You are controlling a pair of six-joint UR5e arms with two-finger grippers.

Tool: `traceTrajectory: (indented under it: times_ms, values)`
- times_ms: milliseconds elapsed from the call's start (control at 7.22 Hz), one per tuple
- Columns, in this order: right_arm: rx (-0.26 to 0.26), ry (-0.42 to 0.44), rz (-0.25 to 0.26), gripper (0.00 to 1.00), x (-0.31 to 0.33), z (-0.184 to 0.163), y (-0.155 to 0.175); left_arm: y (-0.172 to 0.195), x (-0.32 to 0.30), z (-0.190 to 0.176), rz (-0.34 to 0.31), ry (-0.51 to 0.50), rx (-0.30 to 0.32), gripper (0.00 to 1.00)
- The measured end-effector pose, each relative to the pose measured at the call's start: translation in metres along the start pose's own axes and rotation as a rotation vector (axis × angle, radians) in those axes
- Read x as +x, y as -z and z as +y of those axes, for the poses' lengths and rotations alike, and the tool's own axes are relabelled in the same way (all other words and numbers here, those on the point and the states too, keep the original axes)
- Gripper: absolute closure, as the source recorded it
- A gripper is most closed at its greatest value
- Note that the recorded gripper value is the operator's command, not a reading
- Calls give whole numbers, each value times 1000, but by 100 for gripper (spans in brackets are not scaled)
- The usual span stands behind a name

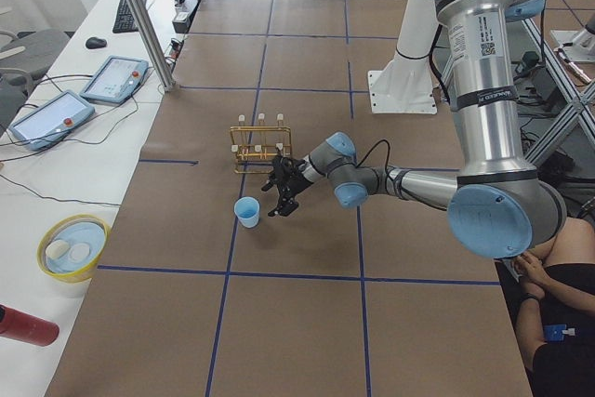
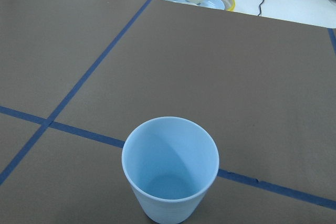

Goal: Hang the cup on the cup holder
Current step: 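Lower the left gripper onto the light blue cup rim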

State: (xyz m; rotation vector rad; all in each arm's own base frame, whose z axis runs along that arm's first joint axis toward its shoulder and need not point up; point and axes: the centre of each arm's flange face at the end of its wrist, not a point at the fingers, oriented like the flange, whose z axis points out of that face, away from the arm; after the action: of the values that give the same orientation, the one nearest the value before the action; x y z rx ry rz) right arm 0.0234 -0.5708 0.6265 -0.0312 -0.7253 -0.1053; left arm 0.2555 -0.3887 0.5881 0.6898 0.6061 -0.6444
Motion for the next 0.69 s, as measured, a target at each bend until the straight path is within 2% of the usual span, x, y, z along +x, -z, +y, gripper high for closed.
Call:
traceTrajectory:
  times_ms: [415,692]
  values:
    - [0,1,0,0,0,0,0,-13,4,6,-14,35,113,0]
    - [0,1,0,0,0,0,0,-26,8,10,-22,38,163,0]
